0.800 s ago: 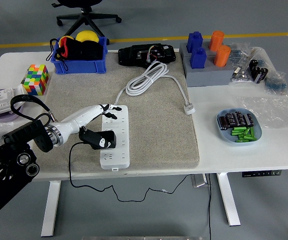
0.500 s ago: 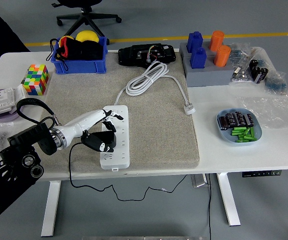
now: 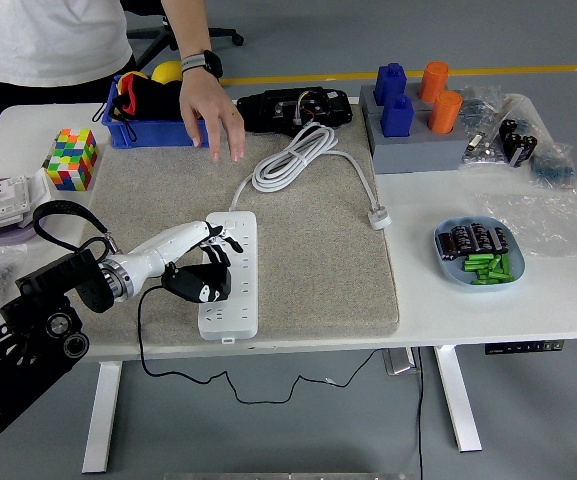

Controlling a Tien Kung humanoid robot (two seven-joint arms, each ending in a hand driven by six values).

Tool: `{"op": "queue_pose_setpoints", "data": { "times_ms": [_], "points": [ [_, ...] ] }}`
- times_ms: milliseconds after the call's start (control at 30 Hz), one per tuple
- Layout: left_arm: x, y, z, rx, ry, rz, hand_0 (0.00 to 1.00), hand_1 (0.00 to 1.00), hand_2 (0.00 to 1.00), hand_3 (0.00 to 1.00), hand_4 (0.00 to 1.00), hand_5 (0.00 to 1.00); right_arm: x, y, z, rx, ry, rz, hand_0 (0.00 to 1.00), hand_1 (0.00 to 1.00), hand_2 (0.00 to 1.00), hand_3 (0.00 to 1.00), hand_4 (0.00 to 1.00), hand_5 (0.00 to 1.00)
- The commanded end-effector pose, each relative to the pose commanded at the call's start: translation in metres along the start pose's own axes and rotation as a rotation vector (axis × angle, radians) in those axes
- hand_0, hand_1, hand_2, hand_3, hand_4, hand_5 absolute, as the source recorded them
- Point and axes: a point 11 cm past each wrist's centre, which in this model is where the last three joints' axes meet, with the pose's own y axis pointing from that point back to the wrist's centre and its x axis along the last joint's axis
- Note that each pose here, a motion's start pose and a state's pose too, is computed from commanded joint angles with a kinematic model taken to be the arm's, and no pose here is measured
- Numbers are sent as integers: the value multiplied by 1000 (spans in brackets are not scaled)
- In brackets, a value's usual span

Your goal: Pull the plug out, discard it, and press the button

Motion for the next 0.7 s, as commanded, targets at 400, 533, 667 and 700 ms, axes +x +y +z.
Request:
{"op": "queue_pose_setpoints", "data": {
  "times_ms": [400,533,667,700],
  "points": [
    [-1,1,1,-23,22,-5,711,740,744,800,888,2,0,0,0,0,-2,0,728,680,661,642,740,583],
    [-2,1,2,-32,32,-14,711,740,744,800,888,2,-1,0,0,2,-2,-2,728,680,661,642,740,583],
    [-3,3,-1,-19,24,-21,743,791,795,836,911,2,0,0,0,1,-2,-1,728,680,661,642,740,582],
    [-2,3,-3,-11,18,-21,743,791,795,836,911,2,0,0,0,1,-1,-1,728,680,661,642,740,582]
  ]
}}
